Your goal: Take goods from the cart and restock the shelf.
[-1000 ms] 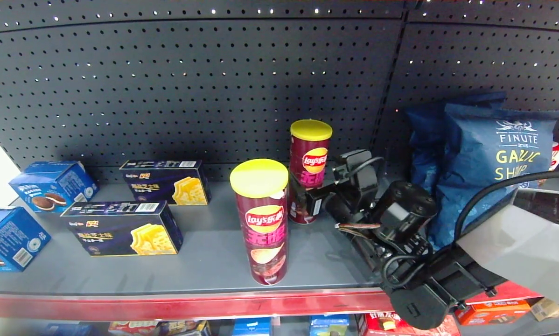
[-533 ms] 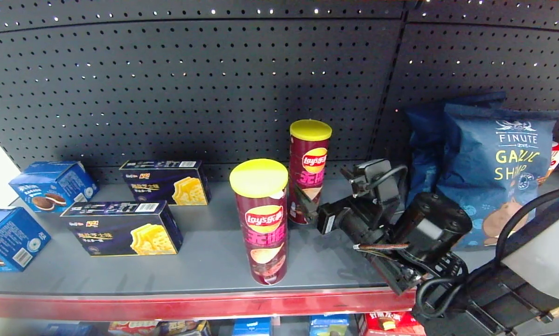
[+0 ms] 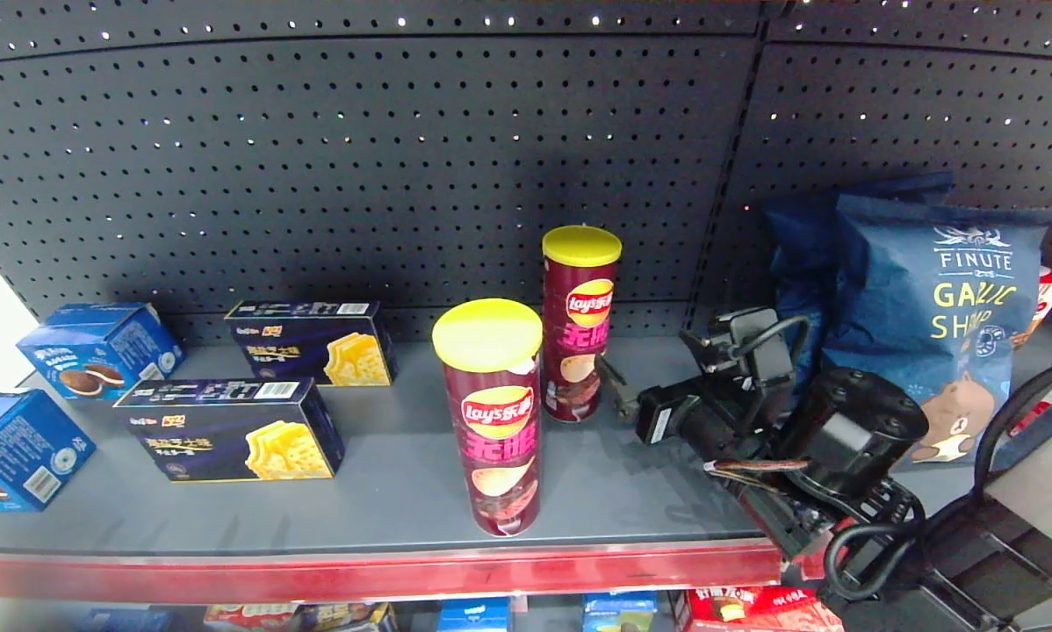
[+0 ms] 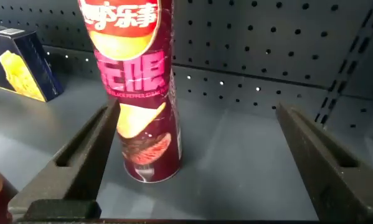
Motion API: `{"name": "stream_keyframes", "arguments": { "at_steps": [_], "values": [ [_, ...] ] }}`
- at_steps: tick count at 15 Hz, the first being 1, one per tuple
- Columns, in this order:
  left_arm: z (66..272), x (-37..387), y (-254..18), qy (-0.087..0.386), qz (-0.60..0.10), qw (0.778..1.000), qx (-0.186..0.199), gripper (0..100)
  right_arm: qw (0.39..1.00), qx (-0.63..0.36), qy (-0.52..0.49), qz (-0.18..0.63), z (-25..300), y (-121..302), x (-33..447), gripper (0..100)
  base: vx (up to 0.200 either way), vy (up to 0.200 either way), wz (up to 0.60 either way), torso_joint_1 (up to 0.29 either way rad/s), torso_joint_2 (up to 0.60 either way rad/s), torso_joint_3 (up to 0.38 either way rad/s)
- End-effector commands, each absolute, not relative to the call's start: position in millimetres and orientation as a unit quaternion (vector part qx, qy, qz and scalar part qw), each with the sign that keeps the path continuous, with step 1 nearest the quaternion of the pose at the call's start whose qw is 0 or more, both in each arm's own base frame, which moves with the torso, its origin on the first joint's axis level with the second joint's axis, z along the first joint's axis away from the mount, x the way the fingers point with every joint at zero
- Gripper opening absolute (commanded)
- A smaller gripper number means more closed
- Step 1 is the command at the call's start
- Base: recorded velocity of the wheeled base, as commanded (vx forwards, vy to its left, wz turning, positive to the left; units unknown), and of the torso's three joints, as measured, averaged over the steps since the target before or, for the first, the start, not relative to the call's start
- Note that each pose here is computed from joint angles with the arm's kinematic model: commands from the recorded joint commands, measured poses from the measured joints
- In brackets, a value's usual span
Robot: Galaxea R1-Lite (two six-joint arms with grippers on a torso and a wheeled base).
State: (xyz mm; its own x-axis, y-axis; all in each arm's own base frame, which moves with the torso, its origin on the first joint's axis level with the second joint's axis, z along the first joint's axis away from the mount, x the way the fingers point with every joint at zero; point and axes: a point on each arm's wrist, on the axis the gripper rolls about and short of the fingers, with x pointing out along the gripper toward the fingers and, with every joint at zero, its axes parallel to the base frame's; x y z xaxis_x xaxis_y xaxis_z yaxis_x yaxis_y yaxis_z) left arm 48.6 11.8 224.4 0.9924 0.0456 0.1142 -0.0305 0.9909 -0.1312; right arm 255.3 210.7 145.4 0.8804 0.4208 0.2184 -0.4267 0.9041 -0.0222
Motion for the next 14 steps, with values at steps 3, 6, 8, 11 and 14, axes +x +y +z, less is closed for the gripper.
{"name": "stream_keyframes", "arguments": {
  "at_steps": [3, 6, 8, 11, 14],
  "values": [
    [224.4, 48.7, 11.9, -0.058, 0.020, 0.996, -0.065, 100, 0.970, 0.016, -0.109, 0.217, 140.1, 216.3, 264.9, 100, 0.000, 0.000, 0.00, 0.000, 0.00, 0.000],
    [224.4, 48.7, 11.9, -0.058, 0.020, 0.996, -0.065, 100, 0.970, 0.015, -0.107, 0.218, 134.2, 221.9, 272.3, 100, 0.000, 0.000, 0.00, 0.000, 0.00, 0.000],
    [222.6, 48.9, 12.0, -0.056, 0.021, 0.996, -0.066, 100, 0.970, 0.020, -0.103, 0.219, 128.8, 226.3, 278.4, 100, 0.000, 0.000, 0.00, 0.000, 0.00, 0.000],
    [221.3, 49.1, 12.1, -0.054, 0.021, 0.996, -0.066, 100, 0.970, 0.023, -0.110, 0.214, 127.6, 228.6, 288.8, 100, 0.000, 0.000, 0.00, 0.000, 0.00, 0.000],
    [219.5, 49.3, 12.2, -0.051, 0.021, 0.996, -0.067, 100, 0.971, 0.023, -0.112, 0.210, 124.9, 230.0, 295.2, 100, 0.000, 0.000, 0.00, 0.000, 0.00, 0.000]
  ]
}}
